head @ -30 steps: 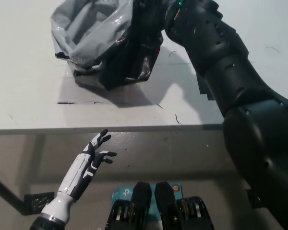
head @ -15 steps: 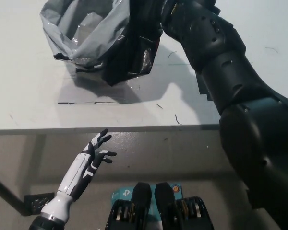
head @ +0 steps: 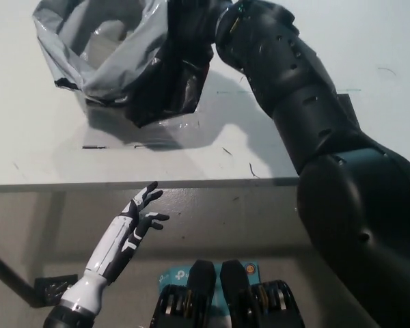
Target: Use the right hand to pick up a small rectangular container and put it into a plastic bag and lift the bag
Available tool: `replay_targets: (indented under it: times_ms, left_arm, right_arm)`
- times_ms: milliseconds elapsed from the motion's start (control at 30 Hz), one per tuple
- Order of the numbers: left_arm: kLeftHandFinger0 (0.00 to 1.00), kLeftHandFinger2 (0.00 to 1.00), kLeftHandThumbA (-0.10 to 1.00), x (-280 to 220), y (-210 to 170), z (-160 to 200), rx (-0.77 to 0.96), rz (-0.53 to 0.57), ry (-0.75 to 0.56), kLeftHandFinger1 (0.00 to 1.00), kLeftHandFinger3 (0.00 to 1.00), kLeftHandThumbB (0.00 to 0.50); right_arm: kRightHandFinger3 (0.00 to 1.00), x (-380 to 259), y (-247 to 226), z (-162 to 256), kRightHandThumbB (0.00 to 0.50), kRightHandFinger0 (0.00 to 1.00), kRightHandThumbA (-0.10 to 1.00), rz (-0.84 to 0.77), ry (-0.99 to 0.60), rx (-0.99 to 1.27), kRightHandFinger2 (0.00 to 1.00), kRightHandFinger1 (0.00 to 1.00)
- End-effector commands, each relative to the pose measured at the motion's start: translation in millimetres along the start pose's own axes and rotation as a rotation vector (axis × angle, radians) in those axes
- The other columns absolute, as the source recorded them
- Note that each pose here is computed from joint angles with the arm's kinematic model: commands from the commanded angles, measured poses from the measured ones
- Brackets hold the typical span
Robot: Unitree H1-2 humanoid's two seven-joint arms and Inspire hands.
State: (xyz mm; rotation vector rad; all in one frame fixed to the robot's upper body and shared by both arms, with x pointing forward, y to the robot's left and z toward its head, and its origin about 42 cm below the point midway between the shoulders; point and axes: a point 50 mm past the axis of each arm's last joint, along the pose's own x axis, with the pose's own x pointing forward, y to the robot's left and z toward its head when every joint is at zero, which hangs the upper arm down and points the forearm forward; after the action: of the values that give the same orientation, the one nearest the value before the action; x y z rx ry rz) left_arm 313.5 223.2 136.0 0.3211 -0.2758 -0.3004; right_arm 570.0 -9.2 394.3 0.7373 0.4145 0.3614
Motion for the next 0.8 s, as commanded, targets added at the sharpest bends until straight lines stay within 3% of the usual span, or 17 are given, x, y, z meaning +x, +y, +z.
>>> replay_targets:
  times_ms: [0,33,67,100,133,167,200,300,333,367,500,600,667,700,733,767]
  left_arm:
    - [0.72,0.91,1.00,9,6,13,0.042,-0.020,-0.068,0.72,1.00,0.063]
    - [0.73,0.91,1.00,9,6,14,0.041,-0.021,-0.070,0.72,1.00,0.058]
    - [0.72,0.91,1.00,9,6,14,0.041,-0.022,-0.074,0.72,1.00,0.055]
    - [0.72,0.90,1.00,10,7,14,0.045,-0.023,-0.075,0.72,1.00,0.063]
    - [0.72,0.90,1.00,12,7,15,0.049,-0.022,-0.076,0.72,1.00,0.065]
    - [0.72,0.89,1.00,12,8,15,0.051,-0.022,-0.079,0.71,1.00,0.061]
    - [0.72,0.89,1.00,13,8,15,0.053,-0.022,-0.083,0.71,1.00,0.062]
    - [0.73,0.88,1.00,14,9,15,0.046,-0.026,-0.083,0.72,1.00,0.070]
    - [0.73,0.88,1.00,15,9,15,0.045,-0.027,-0.084,0.72,1.00,0.070]
    - [0.73,0.87,0.99,15,8,15,0.043,-0.028,-0.085,0.71,1.00,0.065]
    - [0.73,0.87,0.97,14,8,16,0.041,-0.028,-0.081,0.71,1.00,0.058]
    - [0.72,0.86,0.96,15,7,16,0.035,-0.027,-0.081,0.71,1.00,0.064]
    - [0.72,0.86,0.96,15,7,16,0.035,-0.027,-0.080,0.71,1.00,0.063]
    - [0.72,0.85,0.97,16,8,16,0.042,-0.027,-0.085,0.71,1.00,0.055]
    - [0.73,0.85,0.97,16,8,16,0.046,-0.028,-0.087,0.71,1.00,0.056]
    - [0.74,0.85,0.98,17,8,16,0.048,-0.030,-0.082,0.71,1.00,0.066]
  right_arm:
    - [0.67,-1,3,9,0.066,0.00,-0.07,0.038,-0.066,0.060,0.59,0.04]
    - [0.65,0,-2,6,0.054,0.00,-0.04,0.029,-0.070,0.049,0.61,0.07]
    - [0.64,2,-12,2,0.058,0.16,0.03,-0.003,-0.064,0.002,0.76,0.26]
    - [0.69,2,-17,1,0.055,0.37,0.20,-0.018,-0.060,-0.034,0.82,0.43]
    - [0.99,2,-22,0,0.063,0.60,0.29,-0.021,-0.053,-0.048,1.00,0.70]
    - [1.00,2,-28,-2,0.084,0.82,0.38,-0.024,-0.044,-0.050,1.00,0.96]
    - [1.00,3,-36,-6,0.126,1.00,0.51,-0.031,-0.029,-0.057,1.00,1.00]
    - [1.00,3,-64,-15,0.247,1.00,0.76,-0.083,0.021,-0.162,1.00,1.00]
    - [1.00,3,-68,-16,0.247,1.00,0.76,-0.088,0.027,-0.185,1.00,1.00]
    - [1.00,2,-79,-18,0.288,1.00,0.87,-0.084,0.052,-0.251,1.00,1.00]
    - [1.00,-1,-106,-21,0.341,1.00,0.89,-0.123,0.083,-0.407,1.00,1.00]
    - [1.00,-2,-106,-13,0.322,1.00,0.95,-0.191,0.067,-0.595,1.00,1.00]
    - [1.00,-2,-103,-9,0.297,1.00,0.89,-0.213,0.030,-0.680,1.00,1.00]
    - [1.00,-2,-100,-6,0.313,1.00,0.71,-0.218,-0.010,-0.669,1.00,1.00]
    - [1.00,-2,-97,-2,0.338,1.00,0.66,-0.230,-0.049,-0.722,1.00,1.00]
    - [1.00,-3,-90,4,0.403,1.00,0.74,-0.297,-0.063,-0.930,1.00,1.00]
